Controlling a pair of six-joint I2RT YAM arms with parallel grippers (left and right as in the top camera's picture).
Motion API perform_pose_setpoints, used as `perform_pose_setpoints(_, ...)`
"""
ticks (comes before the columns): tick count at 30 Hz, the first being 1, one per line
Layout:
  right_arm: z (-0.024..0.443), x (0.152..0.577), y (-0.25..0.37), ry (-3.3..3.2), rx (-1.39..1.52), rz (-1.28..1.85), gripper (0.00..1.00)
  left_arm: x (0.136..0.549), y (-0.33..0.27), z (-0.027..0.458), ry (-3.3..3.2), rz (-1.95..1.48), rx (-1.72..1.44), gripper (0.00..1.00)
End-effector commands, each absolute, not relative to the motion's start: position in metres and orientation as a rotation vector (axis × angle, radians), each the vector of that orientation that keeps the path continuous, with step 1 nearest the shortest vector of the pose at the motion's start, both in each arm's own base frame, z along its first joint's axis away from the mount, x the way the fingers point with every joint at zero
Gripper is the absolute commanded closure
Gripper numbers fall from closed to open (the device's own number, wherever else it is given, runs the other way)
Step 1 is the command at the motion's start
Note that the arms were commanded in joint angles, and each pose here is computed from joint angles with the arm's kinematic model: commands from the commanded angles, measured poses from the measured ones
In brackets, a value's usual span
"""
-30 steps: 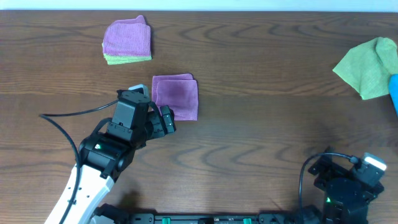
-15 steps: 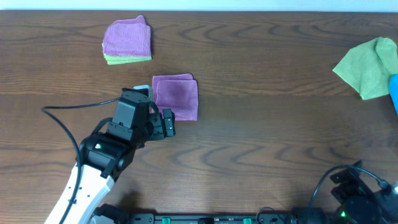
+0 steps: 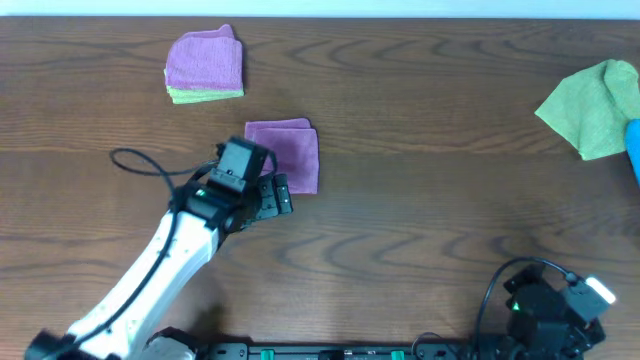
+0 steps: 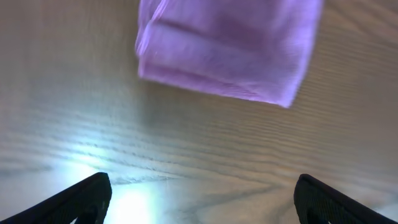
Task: Fold the cloth
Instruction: 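Move the left gripper over the folded purple square and grasp its edge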
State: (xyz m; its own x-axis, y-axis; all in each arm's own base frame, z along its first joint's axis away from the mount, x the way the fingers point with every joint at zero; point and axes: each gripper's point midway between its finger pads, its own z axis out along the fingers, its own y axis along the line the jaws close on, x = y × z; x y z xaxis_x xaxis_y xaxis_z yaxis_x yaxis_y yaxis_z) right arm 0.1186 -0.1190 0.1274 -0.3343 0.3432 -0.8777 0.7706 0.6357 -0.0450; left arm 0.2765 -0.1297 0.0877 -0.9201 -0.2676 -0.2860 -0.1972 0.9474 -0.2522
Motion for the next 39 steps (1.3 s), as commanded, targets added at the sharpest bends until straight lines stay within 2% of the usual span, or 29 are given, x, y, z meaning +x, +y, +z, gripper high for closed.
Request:
perform_pose_setpoints(1, 0.124, 0.116, -0.121, 1.920, 0.899, -0.597, 0.01, 0.277, -0.130, 0.076, 2.769, -0.269, -0.612, 0.05)
perform_pose_setpoints(5, 0.124, 0.116, -0.121, 1.920, 0.899, -0.597, 0.01, 0.293, -0.144, 0.069, 2.675, -0.171, -0.555, 0.05)
perform_pose_setpoints(16, 0.124, 0.116, -0.122, 1.920, 0.899, -0.597, 0.01, 0.321, -0.173, 0.088, 2.487, -0.214, -0.469, 0.05)
perform_pose_setpoints(31, 0.124, 0.116, -0.122, 1.920, 0.899, -0.597, 0.01, 0.324, -0.162, 0.089, 2.454, -0.141, -0.488, 0.05)
perform_pose_setpoints(39, 0.124, 0.116, -0.122, 1.920, 0.899, -0.597, 0.01, 0.342, -0.199, 0.113, 2.352, -0.383, -0.495, 0.05)
